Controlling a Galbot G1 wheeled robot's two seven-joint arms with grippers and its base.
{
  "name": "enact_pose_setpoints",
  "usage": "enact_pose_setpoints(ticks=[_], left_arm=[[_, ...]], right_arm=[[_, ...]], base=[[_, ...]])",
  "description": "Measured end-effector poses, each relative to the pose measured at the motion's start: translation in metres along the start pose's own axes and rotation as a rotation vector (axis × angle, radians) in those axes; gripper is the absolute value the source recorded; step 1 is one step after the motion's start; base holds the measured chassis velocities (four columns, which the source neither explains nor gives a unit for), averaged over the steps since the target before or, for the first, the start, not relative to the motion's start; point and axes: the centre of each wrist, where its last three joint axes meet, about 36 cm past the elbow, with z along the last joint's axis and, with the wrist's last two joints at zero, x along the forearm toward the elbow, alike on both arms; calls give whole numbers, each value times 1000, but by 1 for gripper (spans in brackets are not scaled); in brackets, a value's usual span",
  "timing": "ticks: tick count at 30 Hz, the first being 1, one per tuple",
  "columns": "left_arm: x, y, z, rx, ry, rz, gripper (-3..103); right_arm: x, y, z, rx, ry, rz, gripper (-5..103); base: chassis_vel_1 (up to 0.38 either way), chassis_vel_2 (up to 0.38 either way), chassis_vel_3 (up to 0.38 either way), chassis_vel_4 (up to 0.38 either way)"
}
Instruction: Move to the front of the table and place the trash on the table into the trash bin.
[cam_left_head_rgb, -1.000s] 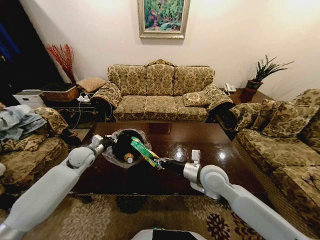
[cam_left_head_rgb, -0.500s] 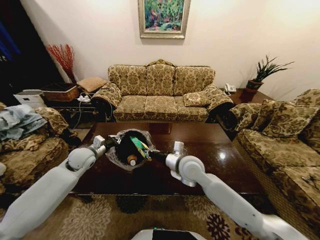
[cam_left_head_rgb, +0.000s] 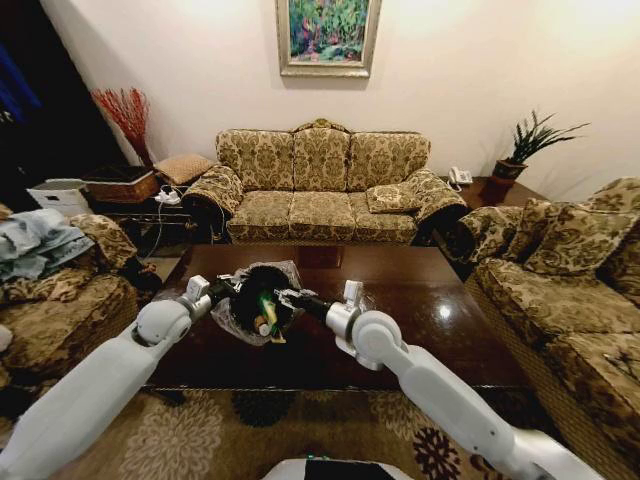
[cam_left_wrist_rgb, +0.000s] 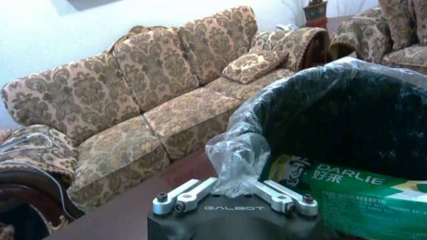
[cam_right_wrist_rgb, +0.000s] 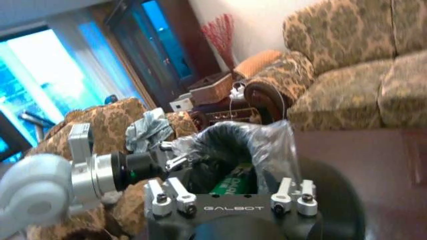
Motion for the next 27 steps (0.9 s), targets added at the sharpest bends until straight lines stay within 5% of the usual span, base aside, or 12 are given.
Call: enact_pose_setpoints(ticks=[8,12,16,27], left_arm=[[2,8,5,-3,25,2,0],[6,16,5,17,52,-6,0],[9,25,3,80,112,-72,0],[26,52,-19,235,204,-159,0]], right_arm=[[21,-35,-5,29,-278,-35,100],[31,-59,4,118,-386,74,100],[48,-91,29,276,-425,299,100],[68,-112,59,359,-469,552,100]], base=[[0,0,0,0],[0,0,0,0],[0,0,0,0],[0,0,0,0]])
